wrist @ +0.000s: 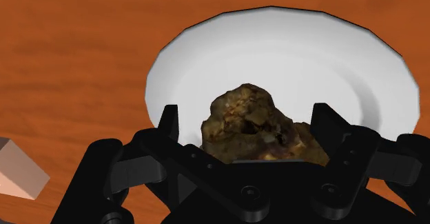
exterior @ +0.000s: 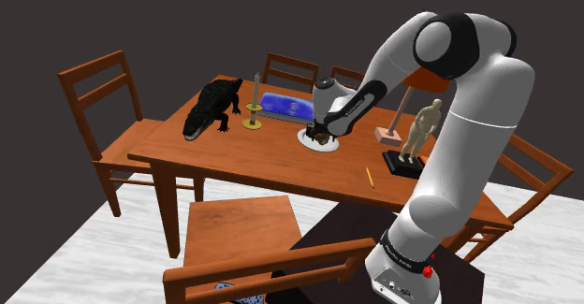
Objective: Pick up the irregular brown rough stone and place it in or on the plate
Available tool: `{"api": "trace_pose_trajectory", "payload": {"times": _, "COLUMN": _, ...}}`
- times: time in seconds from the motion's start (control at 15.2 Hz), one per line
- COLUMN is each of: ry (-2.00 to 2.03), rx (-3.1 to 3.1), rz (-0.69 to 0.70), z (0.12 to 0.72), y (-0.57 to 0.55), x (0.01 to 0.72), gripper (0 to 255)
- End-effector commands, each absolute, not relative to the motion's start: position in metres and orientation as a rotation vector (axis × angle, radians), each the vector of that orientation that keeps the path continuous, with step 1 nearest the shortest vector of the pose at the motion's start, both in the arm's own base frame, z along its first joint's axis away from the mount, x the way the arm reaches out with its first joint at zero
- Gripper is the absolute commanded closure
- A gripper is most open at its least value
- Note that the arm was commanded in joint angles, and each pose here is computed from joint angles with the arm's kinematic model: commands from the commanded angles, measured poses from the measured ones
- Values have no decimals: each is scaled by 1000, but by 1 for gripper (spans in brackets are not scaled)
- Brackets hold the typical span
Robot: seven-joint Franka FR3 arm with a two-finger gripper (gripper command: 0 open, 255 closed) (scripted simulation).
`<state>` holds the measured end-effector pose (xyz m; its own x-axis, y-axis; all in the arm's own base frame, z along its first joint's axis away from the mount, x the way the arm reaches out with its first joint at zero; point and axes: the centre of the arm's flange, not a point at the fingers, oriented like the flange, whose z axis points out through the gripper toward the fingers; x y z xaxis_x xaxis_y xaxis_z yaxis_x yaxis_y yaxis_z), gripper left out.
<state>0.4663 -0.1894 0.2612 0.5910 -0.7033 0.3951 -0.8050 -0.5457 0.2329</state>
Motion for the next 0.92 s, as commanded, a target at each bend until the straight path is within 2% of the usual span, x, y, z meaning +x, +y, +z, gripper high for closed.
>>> {"api": "trace_pose_trajectory", "payload": {"times": 0.0, "ry": -1212, "rx": 2434, "rz": 360, "z": 249, "y": -195, "x": 468, "gripper": 0}}
{"api": "trace_pose_trajectory", "payload": {"times": 0.53, "ry": -1212, "rx": 2434, "rz": 360, "z": 249, "y": -195, "x": 468, "gripper": 0}}
{"api": "trace_pose_trajectory", "payload": {"times": 0.59, "ry": -1212, "rx": 2434, "rz": 360, "z": 249, "y": -195, "x": 468, "gripper": 255}}
{"api": "trace_pose_trajectory", "payload": {"times": 0.86, "ry": -1212, "rx": 2434, "rz": 360, "z": 249, "y": -195, "x": 468, "gripper": 255}}
